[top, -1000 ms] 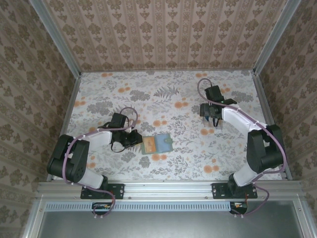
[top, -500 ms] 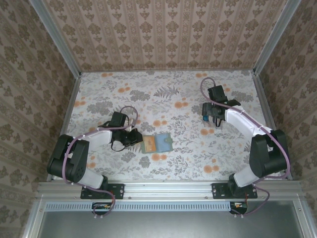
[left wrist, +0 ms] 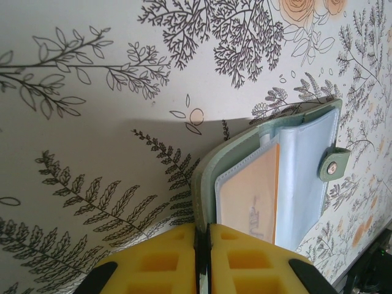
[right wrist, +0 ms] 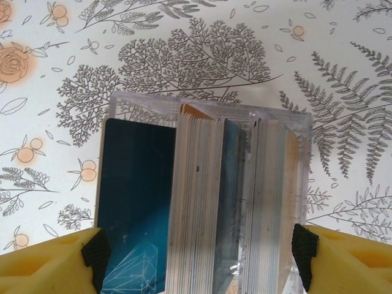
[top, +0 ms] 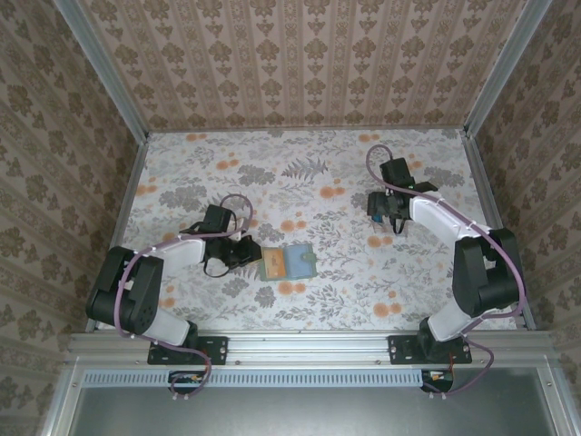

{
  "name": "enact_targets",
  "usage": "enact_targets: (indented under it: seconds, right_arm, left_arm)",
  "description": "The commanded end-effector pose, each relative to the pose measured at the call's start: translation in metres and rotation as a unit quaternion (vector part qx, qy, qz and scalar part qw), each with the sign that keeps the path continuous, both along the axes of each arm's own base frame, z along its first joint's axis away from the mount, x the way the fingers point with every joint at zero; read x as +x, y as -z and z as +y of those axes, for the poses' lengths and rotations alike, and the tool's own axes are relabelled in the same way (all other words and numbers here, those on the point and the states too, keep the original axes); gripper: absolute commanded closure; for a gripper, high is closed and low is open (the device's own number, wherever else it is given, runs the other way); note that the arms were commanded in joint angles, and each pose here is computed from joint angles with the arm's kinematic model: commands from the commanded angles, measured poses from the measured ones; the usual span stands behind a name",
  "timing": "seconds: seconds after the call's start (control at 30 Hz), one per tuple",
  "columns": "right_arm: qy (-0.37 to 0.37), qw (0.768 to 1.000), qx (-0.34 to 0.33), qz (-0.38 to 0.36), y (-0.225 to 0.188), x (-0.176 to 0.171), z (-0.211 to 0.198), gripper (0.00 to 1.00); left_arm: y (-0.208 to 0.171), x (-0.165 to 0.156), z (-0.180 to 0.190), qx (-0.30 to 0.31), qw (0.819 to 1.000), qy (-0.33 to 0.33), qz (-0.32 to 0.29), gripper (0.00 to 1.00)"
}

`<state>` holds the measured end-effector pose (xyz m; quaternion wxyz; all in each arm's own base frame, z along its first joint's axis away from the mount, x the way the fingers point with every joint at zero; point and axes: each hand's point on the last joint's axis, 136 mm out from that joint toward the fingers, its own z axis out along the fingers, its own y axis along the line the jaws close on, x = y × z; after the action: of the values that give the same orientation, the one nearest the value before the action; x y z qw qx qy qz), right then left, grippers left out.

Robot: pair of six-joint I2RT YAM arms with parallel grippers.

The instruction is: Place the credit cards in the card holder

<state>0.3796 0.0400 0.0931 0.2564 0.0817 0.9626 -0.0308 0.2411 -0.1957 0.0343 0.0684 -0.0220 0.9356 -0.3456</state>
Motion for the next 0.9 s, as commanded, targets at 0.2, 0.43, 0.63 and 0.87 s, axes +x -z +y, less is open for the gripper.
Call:
enact_targets:
  seconds: [0.2, 0.43, 0.63, 0.87]
  right_arm:
    - [0.003, 1.0, 0.018, 0.001, -0.003, -0.006, 0.0, 0.2]
    - [0.032, 0.999, 0.0, -0.001, 0.002, -0.004, -0.02, 0.21]
    - [0.032, 0.999, -0.006, 0.025, 0.021, -0.004, -0.022, 0.21]
    - [0.051, 0.997, -0.048, 0.039, 0.028, -0.006, -0.037, 0.21]
  left_arm:
    - [0.001, -0.003, -0.003, -0.005, 1.0, 0.012, -0.003, 0.88]
    - [0.001, -0.002, -0.004, -0.006, 1.0, 0.012, -0.002, 0.88]
    - [0.001, -0.001, -0.005, -0.007, 1.0, 0.013, -0.004, 0.88]
    - [0.002, -0.001, -0.006, -0.01, 1.0, 0.015, -0.003, 0.9]
